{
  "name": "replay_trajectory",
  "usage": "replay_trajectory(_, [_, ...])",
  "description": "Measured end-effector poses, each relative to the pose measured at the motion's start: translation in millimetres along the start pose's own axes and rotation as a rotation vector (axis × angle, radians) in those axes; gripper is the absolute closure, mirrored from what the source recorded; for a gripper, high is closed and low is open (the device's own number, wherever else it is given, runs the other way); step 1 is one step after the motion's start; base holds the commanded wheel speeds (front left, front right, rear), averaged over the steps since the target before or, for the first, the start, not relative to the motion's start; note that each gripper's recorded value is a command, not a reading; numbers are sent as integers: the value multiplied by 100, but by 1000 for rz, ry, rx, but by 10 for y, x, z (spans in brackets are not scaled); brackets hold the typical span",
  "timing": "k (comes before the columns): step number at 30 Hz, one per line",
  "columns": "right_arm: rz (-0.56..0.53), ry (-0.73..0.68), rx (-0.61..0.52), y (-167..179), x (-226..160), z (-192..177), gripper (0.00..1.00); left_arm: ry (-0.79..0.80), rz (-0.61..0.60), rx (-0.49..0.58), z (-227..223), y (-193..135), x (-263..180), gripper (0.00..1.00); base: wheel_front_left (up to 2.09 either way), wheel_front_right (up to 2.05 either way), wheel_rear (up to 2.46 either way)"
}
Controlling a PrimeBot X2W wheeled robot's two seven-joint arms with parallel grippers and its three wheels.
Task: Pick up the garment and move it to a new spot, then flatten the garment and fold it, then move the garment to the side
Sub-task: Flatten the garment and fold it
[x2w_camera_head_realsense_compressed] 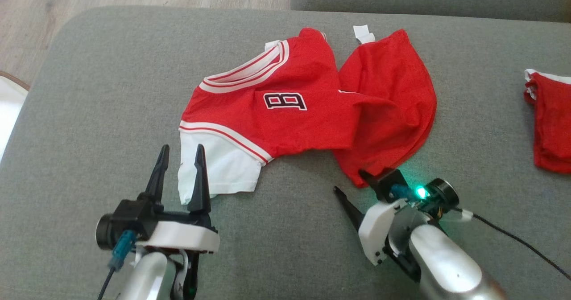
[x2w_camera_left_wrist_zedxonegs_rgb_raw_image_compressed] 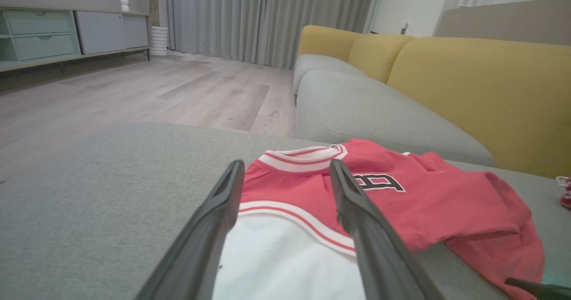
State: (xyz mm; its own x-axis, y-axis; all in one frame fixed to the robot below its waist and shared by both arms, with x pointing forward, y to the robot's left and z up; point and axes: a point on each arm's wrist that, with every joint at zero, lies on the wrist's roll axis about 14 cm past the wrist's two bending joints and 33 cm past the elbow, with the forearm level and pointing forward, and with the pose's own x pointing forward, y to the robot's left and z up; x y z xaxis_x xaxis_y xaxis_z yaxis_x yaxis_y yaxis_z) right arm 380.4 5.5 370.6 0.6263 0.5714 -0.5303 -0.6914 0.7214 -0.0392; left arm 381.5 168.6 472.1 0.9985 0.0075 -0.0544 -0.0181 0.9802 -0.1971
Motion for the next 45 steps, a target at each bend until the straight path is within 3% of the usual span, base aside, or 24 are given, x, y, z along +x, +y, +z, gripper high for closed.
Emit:
replay_trajectory(3, [12,24,-4,-14,59,-1,0,-6,3,4,18,16,39,0,0,0,0])
replay_trajectory(4, [13,26,1,-26,75,12,31,-6,5,6,17,19,45,0,0,0,0])
replay_trajectory(5, [13,27,2,-39,86,23,100,-4,3,6,10,17,47,0,0,0,0])
replay_trajectory(13, [-68,37,23,-354,-56,-63,100,-22,-15,8,65,-32,73,0,0,0,0])
replay_trajectory(20, [-302,70,58,-1254,-543,-299,100,-30,-71,17,82,-212,118,0,0,0,0])
replay_trajectory(23, [-368,66,70,-1487,-704,-324,100,-29,-86,14,75,-272,136,0,0,0,0])
replay_trajectory(33, [-472,91,108,-1693,-1004,-471,100,-20,-118,15,41,-377,147,0,0,0,0])
replay_trajectory(34, [-477,81,121,-1680,-1017,-466,0,-22,-119,15,48,-384,147,0,0,0,0])
replay_trajectory(39, [-482,-24,164,-1578,-1037,-248,0,-31,-127,14,81,-415,144,0,0,0,0])
replay_trajectory(45, [-505,-275,209,-1505,-1220,239,0,-31,-132,19,76,-430,93,0,0,0,0])
